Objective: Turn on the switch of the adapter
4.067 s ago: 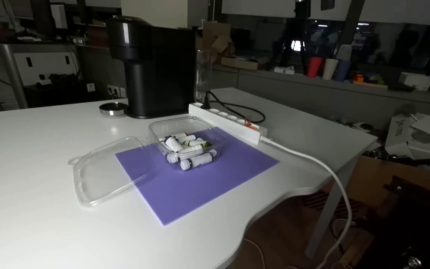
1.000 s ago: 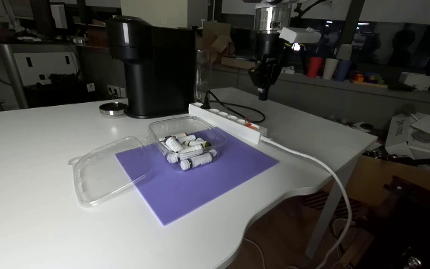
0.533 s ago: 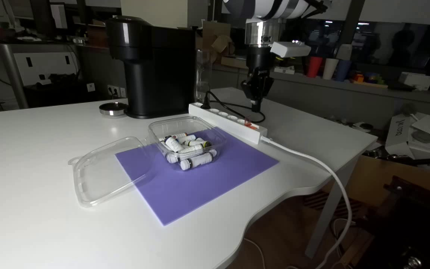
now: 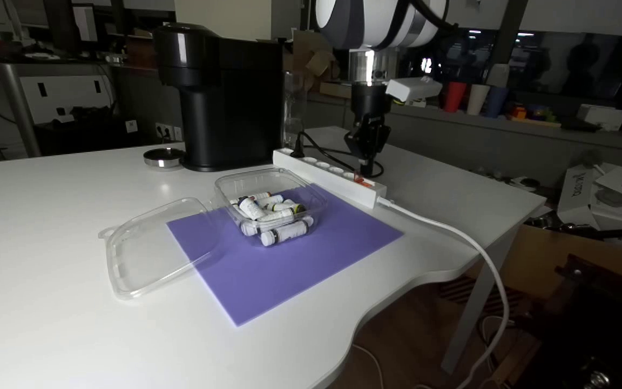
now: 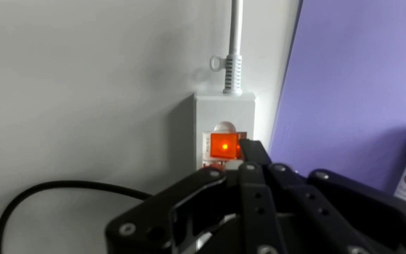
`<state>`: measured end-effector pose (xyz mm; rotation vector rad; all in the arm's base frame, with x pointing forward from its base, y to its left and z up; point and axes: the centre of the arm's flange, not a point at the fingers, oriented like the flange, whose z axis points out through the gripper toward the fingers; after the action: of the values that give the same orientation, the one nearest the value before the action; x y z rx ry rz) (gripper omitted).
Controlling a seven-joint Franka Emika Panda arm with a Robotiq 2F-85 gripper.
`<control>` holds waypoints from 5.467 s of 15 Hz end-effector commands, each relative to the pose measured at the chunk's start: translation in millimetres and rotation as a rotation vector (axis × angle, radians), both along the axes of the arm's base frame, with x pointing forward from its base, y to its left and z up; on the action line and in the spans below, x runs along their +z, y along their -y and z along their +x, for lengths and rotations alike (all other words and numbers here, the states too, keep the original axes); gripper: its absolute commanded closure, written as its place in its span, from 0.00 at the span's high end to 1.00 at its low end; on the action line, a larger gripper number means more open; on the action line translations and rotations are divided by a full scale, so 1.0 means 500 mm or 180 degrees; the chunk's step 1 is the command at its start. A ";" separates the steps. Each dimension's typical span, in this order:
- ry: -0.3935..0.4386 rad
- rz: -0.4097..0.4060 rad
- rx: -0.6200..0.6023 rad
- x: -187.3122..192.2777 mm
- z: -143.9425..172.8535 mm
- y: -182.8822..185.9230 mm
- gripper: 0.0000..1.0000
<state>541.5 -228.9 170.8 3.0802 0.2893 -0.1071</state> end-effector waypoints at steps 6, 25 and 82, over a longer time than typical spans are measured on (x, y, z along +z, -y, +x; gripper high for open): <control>-0.0009 -0.0099 0.0014 -0.018 0.022 0.033 0.00; -0.0046 -0.0223 0.0122 -0.062 0.036 0.000 0.00; 0.0619 -0.0724 -0.0128 0.397 -0.140 -0.131 1.00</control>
<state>485.4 -159.7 362.5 2.8693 0.1967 0.0726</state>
